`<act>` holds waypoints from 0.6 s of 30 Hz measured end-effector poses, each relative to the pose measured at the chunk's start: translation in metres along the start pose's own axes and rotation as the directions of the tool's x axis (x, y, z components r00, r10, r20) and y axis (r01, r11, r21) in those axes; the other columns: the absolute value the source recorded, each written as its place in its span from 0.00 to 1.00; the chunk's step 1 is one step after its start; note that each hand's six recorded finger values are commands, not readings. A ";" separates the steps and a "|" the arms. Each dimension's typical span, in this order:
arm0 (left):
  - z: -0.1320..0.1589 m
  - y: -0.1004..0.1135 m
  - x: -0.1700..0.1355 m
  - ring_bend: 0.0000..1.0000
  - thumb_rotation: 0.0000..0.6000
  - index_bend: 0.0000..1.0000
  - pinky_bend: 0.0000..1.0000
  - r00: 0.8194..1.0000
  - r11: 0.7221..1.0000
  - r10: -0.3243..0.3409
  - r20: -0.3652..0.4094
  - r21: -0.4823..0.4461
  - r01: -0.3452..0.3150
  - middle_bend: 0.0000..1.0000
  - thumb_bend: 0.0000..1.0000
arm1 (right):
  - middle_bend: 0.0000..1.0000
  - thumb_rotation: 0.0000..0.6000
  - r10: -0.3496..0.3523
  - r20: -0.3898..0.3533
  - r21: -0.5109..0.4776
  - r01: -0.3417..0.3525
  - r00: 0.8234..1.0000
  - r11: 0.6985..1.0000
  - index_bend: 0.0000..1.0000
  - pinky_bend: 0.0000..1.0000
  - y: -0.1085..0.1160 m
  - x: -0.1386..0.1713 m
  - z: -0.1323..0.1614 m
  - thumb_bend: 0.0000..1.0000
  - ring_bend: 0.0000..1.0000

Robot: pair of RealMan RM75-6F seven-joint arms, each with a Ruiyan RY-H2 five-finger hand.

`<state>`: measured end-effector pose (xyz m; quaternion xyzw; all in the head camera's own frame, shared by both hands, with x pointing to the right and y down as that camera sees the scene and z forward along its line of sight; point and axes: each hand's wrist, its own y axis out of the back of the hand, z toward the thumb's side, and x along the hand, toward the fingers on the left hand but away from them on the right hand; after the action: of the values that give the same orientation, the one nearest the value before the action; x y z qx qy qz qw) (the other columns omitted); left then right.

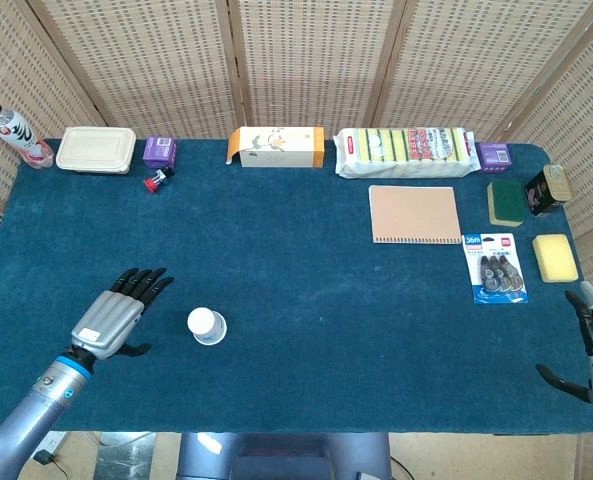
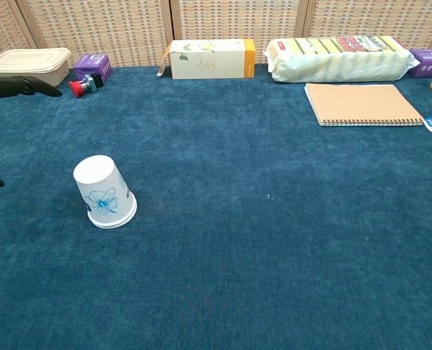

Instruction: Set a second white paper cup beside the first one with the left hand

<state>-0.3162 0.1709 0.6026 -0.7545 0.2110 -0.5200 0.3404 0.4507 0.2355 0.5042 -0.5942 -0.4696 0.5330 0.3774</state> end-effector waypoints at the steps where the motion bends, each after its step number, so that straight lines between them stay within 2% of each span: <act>1: 0.002 -0.001 0.003 0.00 1.00 0.00 0.00 1.000 1.000 -0.001 0.002 -0.001 0.001 0.00 0.16 | 0.00 1.00 0.000 0.000 -0.001 0.000 1.000 1.000 0.03 0.00 0.000 0.000 0.000 0.06 0.00; 7: 0.014 -0.005 0.019 0.00 1.00 0.01 0.00 1.000 1.000 -0.016 0.003 0.020 0.016 0.00 0.16 | 0.00 1.00 0.006 0.003 -0.008 -0.006 1.000 1.000 0.03 0.00 0.000 -0.001 -0.001 0.06 0.00; 14: 0.030 -0.012 0.032 0.00 1.00 0.19 0.00 0.999 0.998 -0.046 0.008 0.036 0.046 0.00 0.19 | 0.00 1.00 -0.003 0.008 -0.021 0.003 1.000 1.000 0.03 0.00 0.003 -0.001 -0.002 0.06 0.00; 18: 0.037 -0.016 0.036 0.00 1.00 0.21 0.00 0.998 0.997 -0.060 0.007 0.048 0.059 0.00 0.20 | 0.00 1.00 -0.005 0.008 -0.026 0.005 1.000 1.000 0.03 0.00 0.004 -0.001 -0.002 0.06 0.00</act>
<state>-0.2691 0.1683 0.6290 -0.7542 0.1743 -0.5316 0.3437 0.4537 0.2332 0.5012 -0.5956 -0.4794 0.5285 0.3690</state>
